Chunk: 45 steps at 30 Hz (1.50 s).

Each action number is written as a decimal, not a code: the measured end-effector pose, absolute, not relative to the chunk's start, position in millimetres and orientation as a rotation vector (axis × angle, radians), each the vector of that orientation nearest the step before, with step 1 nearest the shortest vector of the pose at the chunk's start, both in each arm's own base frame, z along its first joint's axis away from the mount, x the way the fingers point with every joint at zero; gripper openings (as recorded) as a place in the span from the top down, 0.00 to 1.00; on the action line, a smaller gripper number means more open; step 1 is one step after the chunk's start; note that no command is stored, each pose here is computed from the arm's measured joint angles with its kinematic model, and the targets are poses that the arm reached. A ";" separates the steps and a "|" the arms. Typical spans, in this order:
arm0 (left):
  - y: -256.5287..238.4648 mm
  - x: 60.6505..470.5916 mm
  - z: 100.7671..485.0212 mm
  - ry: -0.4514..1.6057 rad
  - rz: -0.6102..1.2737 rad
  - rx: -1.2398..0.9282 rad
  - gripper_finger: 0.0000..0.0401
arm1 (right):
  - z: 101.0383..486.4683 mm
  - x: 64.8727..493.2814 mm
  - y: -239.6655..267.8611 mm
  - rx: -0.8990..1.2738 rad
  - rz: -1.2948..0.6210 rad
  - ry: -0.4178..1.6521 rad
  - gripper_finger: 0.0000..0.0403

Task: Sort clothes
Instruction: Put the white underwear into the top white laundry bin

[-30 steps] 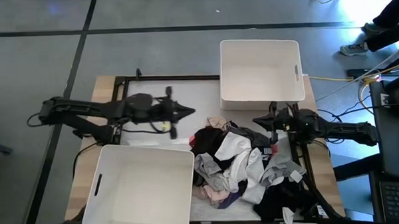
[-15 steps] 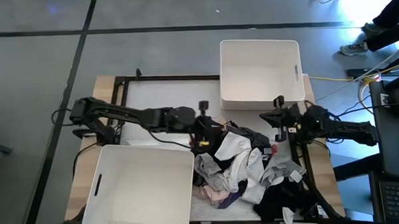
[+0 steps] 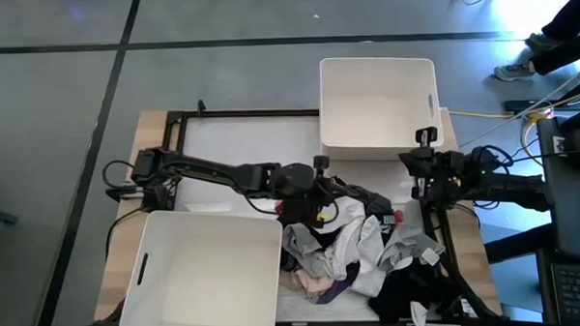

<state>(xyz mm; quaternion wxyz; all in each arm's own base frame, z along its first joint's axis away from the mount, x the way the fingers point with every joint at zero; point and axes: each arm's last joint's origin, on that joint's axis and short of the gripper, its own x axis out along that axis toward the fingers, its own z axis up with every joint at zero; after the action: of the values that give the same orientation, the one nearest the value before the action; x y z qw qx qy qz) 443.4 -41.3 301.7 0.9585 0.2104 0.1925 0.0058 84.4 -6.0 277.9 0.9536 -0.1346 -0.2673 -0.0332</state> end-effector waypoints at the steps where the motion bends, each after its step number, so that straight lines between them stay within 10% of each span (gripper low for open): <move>1: -41.5 445.6 303.6 0.420 0.006 0.432 0.99 | 279.2 85.9 -6.2 -0.281 -0.069 -0.539 0.98; 20: -32.8 462.6 293.0 0.624 0.038 0.301 0.45 | 281.3 112.4 -8.7 -0.264 -0.046 -0.435 0.98; 45: -11.3 474.5 226.5 0.712 -0.058 0.175 0.44 | 279.4 113.2 -8.9 -0.263 -0.046 -0.415 0.98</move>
<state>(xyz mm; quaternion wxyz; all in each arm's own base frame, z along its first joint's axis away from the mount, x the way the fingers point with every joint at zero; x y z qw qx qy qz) 474.5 -11.3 226.5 0.9331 0.0853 0.3482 -0.0285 113.2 -8.9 279.4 0.9697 -0.1304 -0.2052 -0.0226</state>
